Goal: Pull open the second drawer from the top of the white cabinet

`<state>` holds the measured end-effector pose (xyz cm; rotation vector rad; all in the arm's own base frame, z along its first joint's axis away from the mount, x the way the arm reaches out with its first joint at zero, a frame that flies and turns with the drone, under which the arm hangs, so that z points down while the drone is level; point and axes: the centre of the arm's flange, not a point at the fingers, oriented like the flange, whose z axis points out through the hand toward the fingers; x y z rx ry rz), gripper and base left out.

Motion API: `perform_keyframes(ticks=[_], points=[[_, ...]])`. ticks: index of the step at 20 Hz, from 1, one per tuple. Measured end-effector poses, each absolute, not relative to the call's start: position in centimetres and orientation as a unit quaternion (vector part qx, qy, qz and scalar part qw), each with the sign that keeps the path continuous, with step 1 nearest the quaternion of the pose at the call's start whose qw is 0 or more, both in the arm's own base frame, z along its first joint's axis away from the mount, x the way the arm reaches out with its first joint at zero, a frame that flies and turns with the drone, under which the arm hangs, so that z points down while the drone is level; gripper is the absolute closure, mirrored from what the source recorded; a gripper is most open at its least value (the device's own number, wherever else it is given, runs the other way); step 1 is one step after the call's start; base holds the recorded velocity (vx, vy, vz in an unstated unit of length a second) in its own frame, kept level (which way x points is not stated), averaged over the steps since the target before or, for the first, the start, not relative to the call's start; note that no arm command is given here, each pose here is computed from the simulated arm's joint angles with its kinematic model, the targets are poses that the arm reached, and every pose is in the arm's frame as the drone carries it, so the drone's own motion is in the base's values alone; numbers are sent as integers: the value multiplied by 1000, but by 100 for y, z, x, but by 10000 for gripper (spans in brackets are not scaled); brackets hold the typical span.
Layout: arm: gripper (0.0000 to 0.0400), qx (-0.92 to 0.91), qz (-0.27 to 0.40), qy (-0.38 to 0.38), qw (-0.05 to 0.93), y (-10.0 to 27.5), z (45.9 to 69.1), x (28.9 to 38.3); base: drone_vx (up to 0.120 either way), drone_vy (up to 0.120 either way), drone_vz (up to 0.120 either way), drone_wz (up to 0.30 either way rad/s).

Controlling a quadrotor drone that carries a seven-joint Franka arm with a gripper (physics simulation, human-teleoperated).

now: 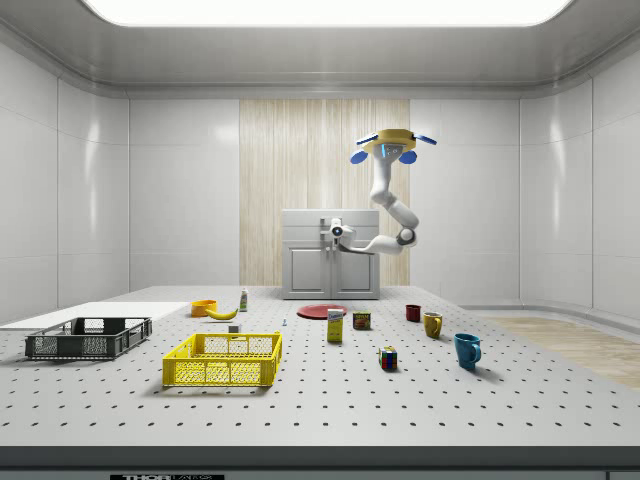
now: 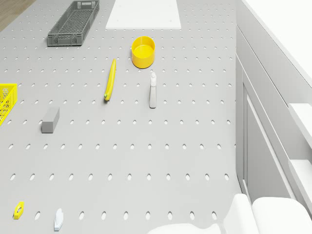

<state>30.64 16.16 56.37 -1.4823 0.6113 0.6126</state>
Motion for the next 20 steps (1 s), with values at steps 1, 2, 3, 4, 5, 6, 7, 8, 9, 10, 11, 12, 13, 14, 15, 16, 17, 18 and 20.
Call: perform_keyframes(ticks=[1, 2, 3, 4, 5, 6, 7, 8, 9, 10, 11, 12, 13, 14, 15, 16, 17, 18, 20], points=[[109, -653, 270, 269, 654, 1656, 5637, 3064, 0, 0, 0, 0], [107, -653, 270, 269, 654, 1691, 5637, 3064, 0, 0, 0, 0], [106, -653, 270, 269, 654, 1721, 5637, 3064, 0, 0, 0, 0], [104, -653, 270, 269, 654, 1747, 5637, 3064, 0, 0, 0, 0], [103, -653, 270, 269, 654, 1768, 5637, 3064, 0, 0, 0, 0], [103, -653, 270, 269, 654, 1786, 5636, 3064, 0, 0, 0, 0], [102, -653, 270, 269, 654, 1800, 5636, 3064, 0, 0, 0, 0], [102, -653, 270, 269, 654, 1815, 5636, 3064, 0, 0, 0, 0], [101, -653, 270, 269, 654, 1831, 5636, 3064, 0, 0, 0, 0], [101, -653, 270, 269, 654, 1845, 5636, 3064, 0, 0, 0, 0], [101, -653, 270, 269, 654, 1855, 5636, 3064, 0, 0, 0, 0], [101, -653, 270, 269, 654, 1864, 5635, 3065, 0, 0, 0, 0], [100, -653, 270, 269, 654, 1864, 5635, 3065, 0, 0, 0, 0], [100, -653, 270, 269, 654, 1856, 5635, 3065, 0, 0, 0, 0], [100, -653, 270, 269, 654, 1848, 5635, 3065, 0, 0, 0, 0], [100, -653, 270, 269, 654, 1842, 5635, 3065, 0, 0, 0, 0], [100, -653, 270, 269, 654, 1837, 5635, 3065, 0, 0, 0, 0], [100, -653, 270, 269, 654, 1833, 5635, 3065, 0, 0, 0, 0], [131, -653, 270, 269, 654, 1828, 5634, 3065, 0, 0, 0, 0]])
